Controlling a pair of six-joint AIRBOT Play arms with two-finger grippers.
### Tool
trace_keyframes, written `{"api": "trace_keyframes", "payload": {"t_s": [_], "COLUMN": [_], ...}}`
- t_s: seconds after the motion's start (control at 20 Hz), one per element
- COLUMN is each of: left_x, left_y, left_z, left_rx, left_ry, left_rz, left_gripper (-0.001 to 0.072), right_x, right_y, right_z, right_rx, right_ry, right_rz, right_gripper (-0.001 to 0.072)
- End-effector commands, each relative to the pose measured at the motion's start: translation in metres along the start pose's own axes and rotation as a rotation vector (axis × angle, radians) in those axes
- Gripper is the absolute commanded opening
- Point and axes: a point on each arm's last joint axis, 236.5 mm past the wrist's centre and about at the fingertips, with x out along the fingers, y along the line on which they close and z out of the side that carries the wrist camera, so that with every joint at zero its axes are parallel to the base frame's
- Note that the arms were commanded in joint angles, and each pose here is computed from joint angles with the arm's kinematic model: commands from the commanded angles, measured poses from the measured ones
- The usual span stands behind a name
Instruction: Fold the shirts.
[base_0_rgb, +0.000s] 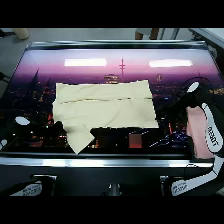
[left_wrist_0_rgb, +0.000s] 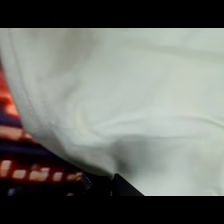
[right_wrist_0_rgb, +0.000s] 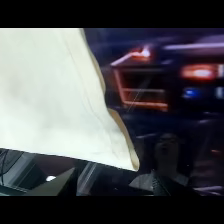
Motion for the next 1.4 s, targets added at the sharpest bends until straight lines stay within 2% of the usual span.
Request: {"api": "trace_keyframes", "payload": {"t_s": [0.0,0.15,0.2,0.25,0.3,0.35,0.55,0.7,0.85,1.0,1.25,1.3,1.35], "left_x": [-0.003,-0.008,-0.009,-0.011,-0.014,-0.020,-0.085,-0.129,-0.115,-0.099,-0.066,-0.053,-0.044], "left_y": [-0.004,-0.008,-0.008,-0.009,-0.011,-0.015,-0.047,-0.080,-0.094,-0.104,-0.103,-0.100,-0.099], "left_z": [0.004,0.006,0.007,0.007,0.009,0.014,0.062,0.112,0.159,0.219,0.270,0.269,0.262], "left_rx": [0.008,0.019,0.022,0.025,0.033,0.063,0.167,0.230,0.236,0.186,0.151,0.143,0.141], "left_ry": [-0.026,-0.047,-0.052,-0.058,-0.069,-0.090,-0.275,-0.420,-0.398,-0.400,-0.384,-0.357,-0.322], "left_rz": [-0.007,-0.012,-0.013,-0.015,-0.017,-0.022,-0.062,-0.082,-0.086,-0.103,-0.111,-0.109,-0.111], "left_gripper": [0.0038,0.0037,0.0038,0.0037,0.0037,0.0037,0.0033,0.0031,0.0033,0.0034,0.0036,0.0078,0.0256], "right_x": [0.024,0.034,0.038,0.041,0.042,0.040,-0.020,-0.075,-0.084,-0.063,-0.036,-0.025,-0.017], "right_y": [0.005,0.006,0.009,0.014,0.018,0.023,0.044,0.077,0.101,0.103,0.098,0.098,0.099], "right_z": [-0.007,-0.008,-0.003,0.003,0.011,0.017,0.036,0.078,0.135,0.183,0.218,0.216,0.212], "right_rx": [0.014,-0.001,-0.013,-0.029,-0.036,-0.041,-0.148,-0.197,-0.245,-0.202,-0.130,-0.129,-0.131], "right_ry": [0.013,0.011,-0.011,-0.035,-0.070,-0.104,-0.275,-0.489,-0.628,-0.658,-0.656,-0.626,-0.599], "right_rz": [0.066,0.060,0.050,0.039,0.027,0.023,-0.017,0.003,-0.014,-0.023,0.006,0.004,0.004], "right_gripper": [0.0489,0.0488,0.0469,0.0328,0.0098,0.0015,0.0013,0.0012,0.0012,0.0012,0.0015,0.0025,0.0163]}}
